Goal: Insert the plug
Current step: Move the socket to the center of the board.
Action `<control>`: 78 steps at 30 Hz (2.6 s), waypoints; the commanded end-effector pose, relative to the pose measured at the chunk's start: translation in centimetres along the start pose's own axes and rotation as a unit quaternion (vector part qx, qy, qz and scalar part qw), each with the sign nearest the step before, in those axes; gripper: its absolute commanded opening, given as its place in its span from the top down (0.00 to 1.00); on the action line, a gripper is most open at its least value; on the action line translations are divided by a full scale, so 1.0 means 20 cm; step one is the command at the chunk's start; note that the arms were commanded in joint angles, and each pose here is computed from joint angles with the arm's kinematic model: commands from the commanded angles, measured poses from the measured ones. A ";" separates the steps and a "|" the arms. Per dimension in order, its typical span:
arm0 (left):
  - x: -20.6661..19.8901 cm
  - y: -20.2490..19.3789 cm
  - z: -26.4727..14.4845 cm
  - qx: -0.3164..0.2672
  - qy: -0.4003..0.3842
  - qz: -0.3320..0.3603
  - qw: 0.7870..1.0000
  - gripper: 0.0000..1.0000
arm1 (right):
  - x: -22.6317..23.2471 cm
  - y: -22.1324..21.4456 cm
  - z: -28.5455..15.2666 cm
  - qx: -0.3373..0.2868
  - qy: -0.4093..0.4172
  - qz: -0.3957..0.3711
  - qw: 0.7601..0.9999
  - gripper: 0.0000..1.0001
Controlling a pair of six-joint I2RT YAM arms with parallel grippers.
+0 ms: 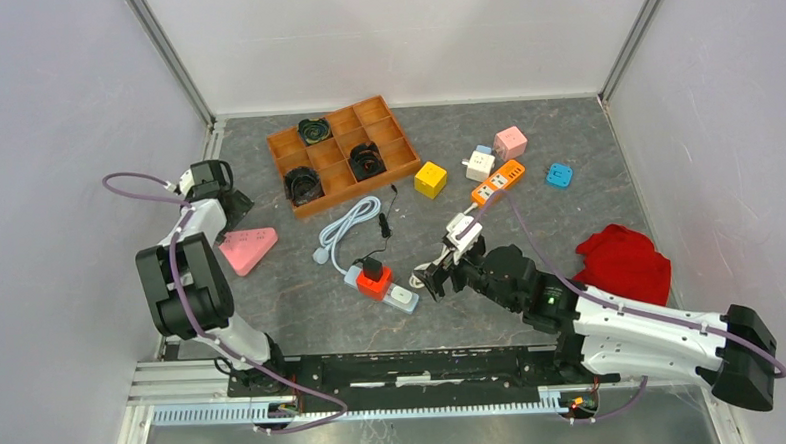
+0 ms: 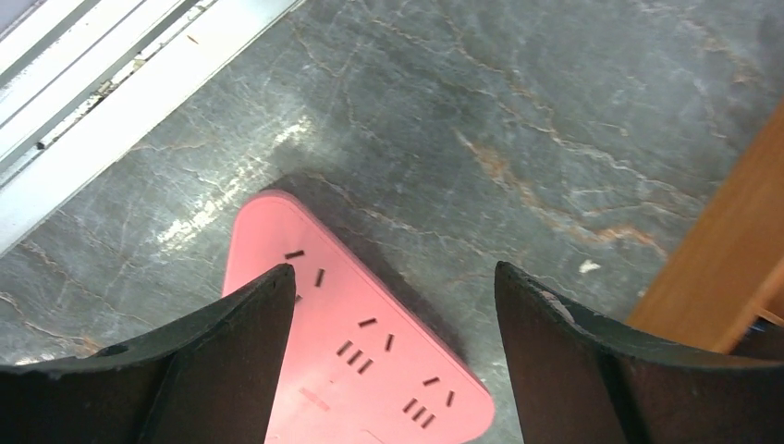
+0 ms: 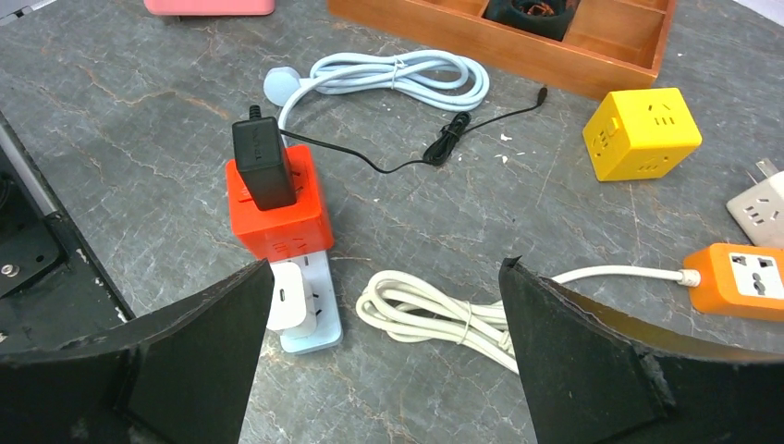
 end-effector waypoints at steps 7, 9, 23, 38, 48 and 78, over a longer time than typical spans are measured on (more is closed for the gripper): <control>-0.01 -0.02 0.09 0.045 -0.026 0.048 0.997 0.21 | -0.03 0.01 -0.04 -0.020 -0.018 -0.002 1.000 0.02; 0.00 -0.05 0.08 0.059 -0.036 0.047 0.996 0.22 | -0.03 0.00 -0.04 -0.021 -0.018 -0.003 1.000 0.02; -0.06 -0.08 -0.06 0.065 -0.078 0.087 0.991 0.13 | -0.02 0.00 -0.03 -0.022 -0.002 -0.002 1.000 0.02; -0.03 -0.04 0.09 0.057 0.011 0.101 0.993 0.10 | -0.02 0.00 -0.04 -0.022 -0.008 -0.001 1.000 0.02; -0.05 -0.14 0.09 0.125 -0.060 0.079 0.987 0.16 | -0.03 -0.02 -0.03 -0.002 -0.028 0.008 1.000 0.02; -0.27 -0.21 -0.68 0.068 -0.318 0.160 0.932 0.00 | -0.28 -0.05 0.18 0.064 -0.162 0.023 0.984 0.02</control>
Point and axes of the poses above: each gripper's point midway between its finger pads, its own z axis out along the fingers, its own x axis along the line the jaws close on, y = z × x, the point moved 10 cm from there along -z, back along the fingers, and after that the axes turned 11 degrees about -z, right-handed, at the moved point
